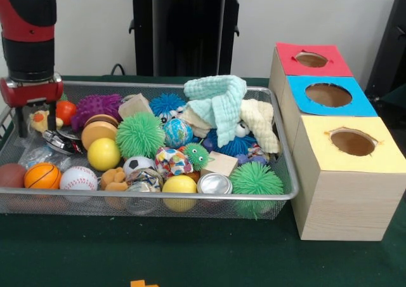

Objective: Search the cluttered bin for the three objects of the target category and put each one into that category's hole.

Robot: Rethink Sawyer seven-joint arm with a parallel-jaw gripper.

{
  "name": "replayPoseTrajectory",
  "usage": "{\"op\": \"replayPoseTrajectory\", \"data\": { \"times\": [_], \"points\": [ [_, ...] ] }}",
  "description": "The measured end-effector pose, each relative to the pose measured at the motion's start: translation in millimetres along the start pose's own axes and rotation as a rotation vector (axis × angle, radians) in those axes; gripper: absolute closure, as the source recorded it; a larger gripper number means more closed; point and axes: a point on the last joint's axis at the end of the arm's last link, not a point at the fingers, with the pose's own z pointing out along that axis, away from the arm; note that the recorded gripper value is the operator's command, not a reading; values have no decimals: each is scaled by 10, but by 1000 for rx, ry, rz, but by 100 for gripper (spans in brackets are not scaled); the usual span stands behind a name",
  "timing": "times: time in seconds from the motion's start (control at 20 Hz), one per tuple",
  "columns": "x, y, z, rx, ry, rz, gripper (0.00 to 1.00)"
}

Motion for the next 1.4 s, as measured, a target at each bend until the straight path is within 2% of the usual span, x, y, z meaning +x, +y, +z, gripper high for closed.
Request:
{"op": "replayPoseTrajectory", "data": {
  "times": [0.5,1.15,1.4],
  "points": [
    [65,131,190,-61,-12,90,0],
    [86,87,197,-82,-12,180,0],
    [75,78,83,-80,-2,188,0]
  ]
}}
